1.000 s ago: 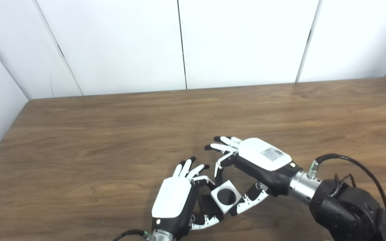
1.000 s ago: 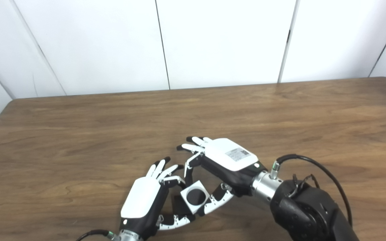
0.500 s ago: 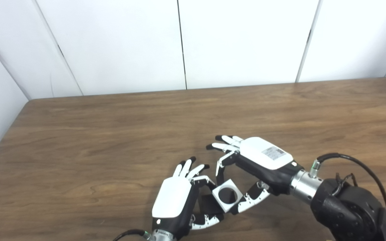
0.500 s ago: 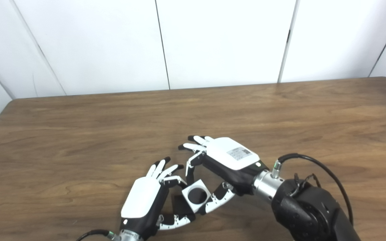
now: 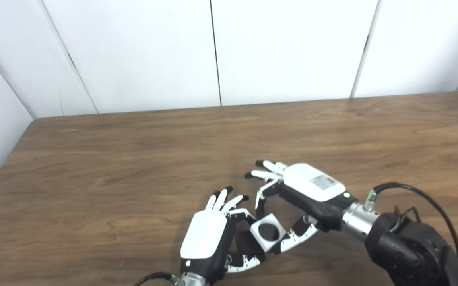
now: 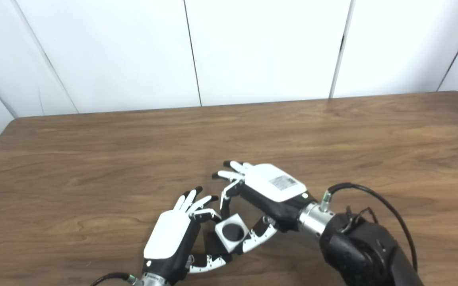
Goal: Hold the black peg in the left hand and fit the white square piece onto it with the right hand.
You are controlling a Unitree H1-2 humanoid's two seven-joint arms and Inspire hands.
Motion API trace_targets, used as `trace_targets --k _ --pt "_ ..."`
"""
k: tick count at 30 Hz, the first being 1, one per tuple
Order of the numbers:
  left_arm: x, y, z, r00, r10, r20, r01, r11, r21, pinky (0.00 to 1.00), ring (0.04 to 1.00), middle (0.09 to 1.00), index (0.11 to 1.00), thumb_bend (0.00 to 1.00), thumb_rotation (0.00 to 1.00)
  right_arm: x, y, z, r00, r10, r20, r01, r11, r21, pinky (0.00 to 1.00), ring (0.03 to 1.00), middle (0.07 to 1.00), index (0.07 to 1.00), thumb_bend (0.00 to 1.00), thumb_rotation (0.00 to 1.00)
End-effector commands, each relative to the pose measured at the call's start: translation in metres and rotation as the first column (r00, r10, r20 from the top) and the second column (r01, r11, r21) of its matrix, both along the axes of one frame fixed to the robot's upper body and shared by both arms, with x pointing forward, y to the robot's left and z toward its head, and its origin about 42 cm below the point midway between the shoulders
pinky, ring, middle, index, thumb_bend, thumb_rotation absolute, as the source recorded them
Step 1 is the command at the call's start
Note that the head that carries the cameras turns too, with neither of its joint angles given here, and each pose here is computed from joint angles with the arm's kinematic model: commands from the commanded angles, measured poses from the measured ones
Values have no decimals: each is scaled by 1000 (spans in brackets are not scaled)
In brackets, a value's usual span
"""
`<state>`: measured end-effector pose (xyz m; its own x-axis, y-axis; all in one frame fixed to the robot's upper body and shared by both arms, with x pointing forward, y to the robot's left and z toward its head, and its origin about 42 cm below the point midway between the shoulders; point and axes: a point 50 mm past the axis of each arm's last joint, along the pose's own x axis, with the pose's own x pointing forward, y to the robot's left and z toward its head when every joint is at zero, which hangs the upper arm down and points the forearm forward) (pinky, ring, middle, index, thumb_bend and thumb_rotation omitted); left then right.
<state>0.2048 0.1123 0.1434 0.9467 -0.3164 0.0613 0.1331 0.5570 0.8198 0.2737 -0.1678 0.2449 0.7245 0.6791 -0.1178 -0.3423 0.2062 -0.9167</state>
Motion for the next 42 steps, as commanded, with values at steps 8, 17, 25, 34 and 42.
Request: trace_targets --k 8,17,25,34,42 --pt "-2 -10 -2 1000 -10 -27 10 1000 -12 1000 997 880 486 510 64 2 1 12 997 3 71 -5 1000 24 995 1000 929 491 525 149" --pt "-1 -10 -2 1000 -10 -20 10 1000 -8 1000 994 877 486 509 64 2 -1 12 997 1 74 -3 1000 29 998 1000 931 491 525 149" --pt "-1 -11 -3 1000 -7 -23 7 1000 -11 1000 992 873 486 509 64 4 -2 9 999 -12 49 13 1000 -6 998 1000 939 651 926 314" --pt "0 -11 -3 1000 -7 -29 7 1000 -12 1000 995 875 487 509 65 6 -5 10 999 -18 37 19 1000 -13 977 1000 943 683 1000 395" --pt "1 -10 -4 1000 -9 -24 9 1000 -11 1000 993 873 487 508 67 7 -7 13 999 -31 37 32 999 -10 975 1000 938 683 1000 387"
